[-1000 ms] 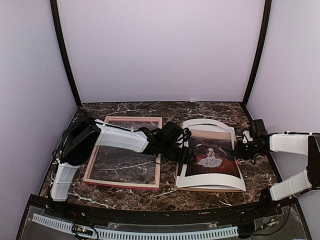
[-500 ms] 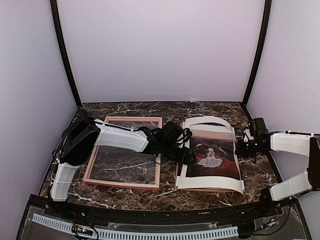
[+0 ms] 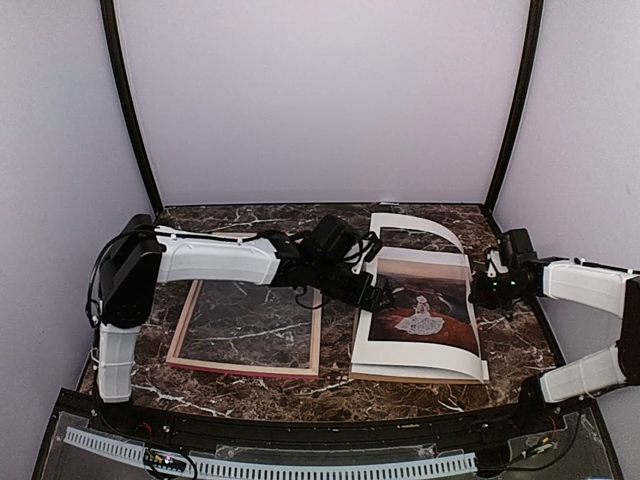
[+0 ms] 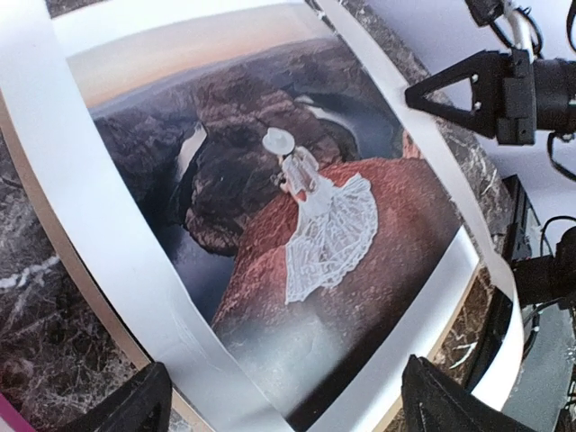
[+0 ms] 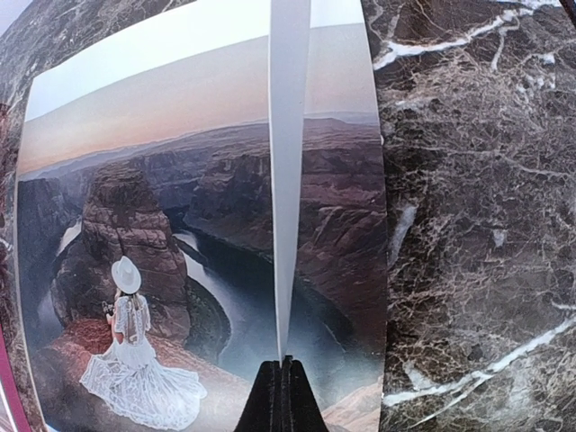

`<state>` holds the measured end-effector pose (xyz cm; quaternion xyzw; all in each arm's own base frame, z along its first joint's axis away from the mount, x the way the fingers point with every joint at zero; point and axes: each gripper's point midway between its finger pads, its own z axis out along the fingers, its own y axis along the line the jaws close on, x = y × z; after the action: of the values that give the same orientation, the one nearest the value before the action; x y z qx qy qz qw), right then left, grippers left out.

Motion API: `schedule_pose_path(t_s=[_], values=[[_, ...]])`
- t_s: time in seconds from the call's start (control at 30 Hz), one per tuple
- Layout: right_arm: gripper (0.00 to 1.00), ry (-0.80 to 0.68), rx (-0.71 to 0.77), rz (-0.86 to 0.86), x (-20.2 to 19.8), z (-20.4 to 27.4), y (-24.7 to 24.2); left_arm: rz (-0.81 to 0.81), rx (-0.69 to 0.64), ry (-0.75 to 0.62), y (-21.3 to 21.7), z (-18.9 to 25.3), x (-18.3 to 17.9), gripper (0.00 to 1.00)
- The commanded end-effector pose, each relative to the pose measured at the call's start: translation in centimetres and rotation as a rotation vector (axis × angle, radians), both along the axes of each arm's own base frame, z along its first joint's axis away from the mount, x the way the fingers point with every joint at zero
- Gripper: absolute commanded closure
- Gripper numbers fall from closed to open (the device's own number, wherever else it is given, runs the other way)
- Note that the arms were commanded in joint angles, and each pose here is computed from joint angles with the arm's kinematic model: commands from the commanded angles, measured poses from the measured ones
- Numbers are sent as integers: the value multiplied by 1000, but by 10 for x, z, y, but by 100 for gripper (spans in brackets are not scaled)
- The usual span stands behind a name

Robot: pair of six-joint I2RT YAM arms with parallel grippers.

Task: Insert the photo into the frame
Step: Pick up the mat board from the photo.

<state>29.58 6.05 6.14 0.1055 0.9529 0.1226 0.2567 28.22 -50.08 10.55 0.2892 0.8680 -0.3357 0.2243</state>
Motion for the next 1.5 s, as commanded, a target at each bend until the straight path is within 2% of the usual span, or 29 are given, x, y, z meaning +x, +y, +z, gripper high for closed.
schedule_pose_path(t_s=[0.0,0.1,0.47,0.77,0.9,1.03,1.1,1.33,1.47], values=[[100,-67,9,21,12,24,8,-26,-111,-33,11,59,3,2],[100,-72,11,30,13,26,12,-32,-167,-37,17,78,6,1],[100,-69,13,48,15,24,20,-56,-243,-106,33,109,7,1],[100,-89,11,80,16,29,33,-84,-343,20,23,115,12,6],[100,-91,2,88,17,30,37,-87,-380,61,19,121,19,14],[100,-91,-3,93,18,30,39,-82,-400,84,19,126,28,30],[100,-90,-6,95,18,29,39,-82,-407,89,19,127,30,35],[100,-88,-14,105,18,27,42,-81,-423,105,16,128,37,45],[100,-89,-15,106,18,26,43,-77,-422,110,15,126,40,54]])
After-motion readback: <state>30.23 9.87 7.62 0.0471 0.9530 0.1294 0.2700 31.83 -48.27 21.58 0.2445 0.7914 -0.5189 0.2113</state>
